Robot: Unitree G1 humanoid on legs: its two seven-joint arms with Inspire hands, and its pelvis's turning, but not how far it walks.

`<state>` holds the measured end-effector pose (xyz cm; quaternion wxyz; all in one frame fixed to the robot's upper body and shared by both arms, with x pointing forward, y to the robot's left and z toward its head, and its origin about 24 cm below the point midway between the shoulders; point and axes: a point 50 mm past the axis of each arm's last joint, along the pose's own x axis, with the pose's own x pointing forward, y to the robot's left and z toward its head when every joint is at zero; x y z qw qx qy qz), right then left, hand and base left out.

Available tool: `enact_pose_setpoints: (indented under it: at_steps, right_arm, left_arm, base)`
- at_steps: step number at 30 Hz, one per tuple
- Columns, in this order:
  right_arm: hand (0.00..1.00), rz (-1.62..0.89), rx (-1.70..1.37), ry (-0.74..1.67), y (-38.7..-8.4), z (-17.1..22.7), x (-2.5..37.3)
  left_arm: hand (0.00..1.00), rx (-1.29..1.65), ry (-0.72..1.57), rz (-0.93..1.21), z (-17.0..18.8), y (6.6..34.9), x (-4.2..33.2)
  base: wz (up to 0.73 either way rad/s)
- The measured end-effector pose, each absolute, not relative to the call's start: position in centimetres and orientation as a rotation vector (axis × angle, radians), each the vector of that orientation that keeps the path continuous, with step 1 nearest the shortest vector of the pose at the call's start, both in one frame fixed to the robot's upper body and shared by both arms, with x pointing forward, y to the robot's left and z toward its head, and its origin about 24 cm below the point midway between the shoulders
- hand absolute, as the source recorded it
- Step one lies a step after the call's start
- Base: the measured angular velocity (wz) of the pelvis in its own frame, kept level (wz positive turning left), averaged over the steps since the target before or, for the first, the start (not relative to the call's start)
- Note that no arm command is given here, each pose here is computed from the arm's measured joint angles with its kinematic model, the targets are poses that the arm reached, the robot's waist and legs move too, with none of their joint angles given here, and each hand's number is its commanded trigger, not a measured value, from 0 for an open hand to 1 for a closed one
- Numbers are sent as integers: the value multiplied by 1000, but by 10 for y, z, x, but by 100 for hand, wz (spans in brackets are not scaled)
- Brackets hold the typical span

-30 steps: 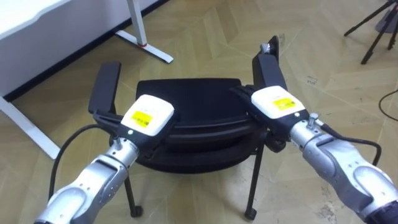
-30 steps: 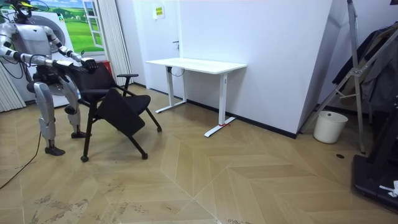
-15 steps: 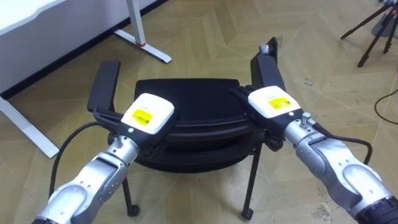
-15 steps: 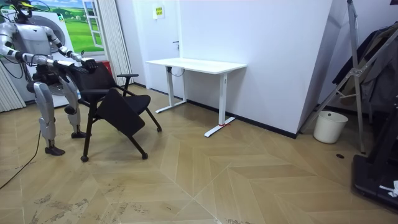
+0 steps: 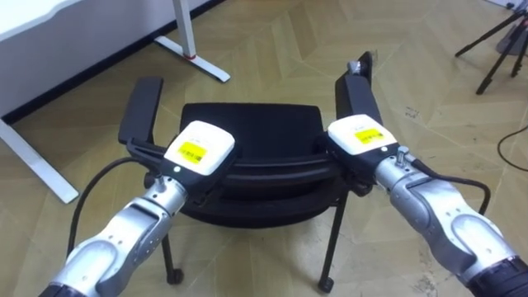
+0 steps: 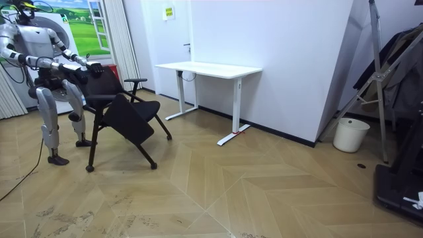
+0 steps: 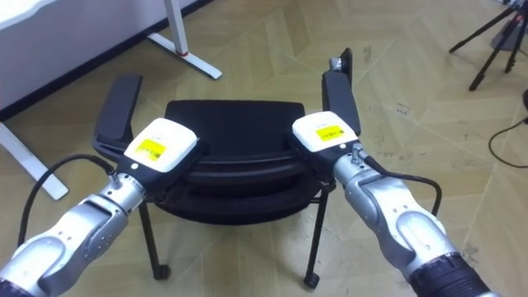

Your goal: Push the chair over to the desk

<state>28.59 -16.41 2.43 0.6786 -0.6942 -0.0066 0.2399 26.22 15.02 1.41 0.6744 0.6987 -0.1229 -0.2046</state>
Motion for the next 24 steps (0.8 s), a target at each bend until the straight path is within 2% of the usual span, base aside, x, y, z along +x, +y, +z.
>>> enact_pose_setpoints:
  at_steps: [24]
  right_arm:
    - [100, 513, -1578, -68, -165, 16, 284]
  left_arm:
    - [100, 1565, -272, -456, 12, 154, 264]
  base:
    - [1]
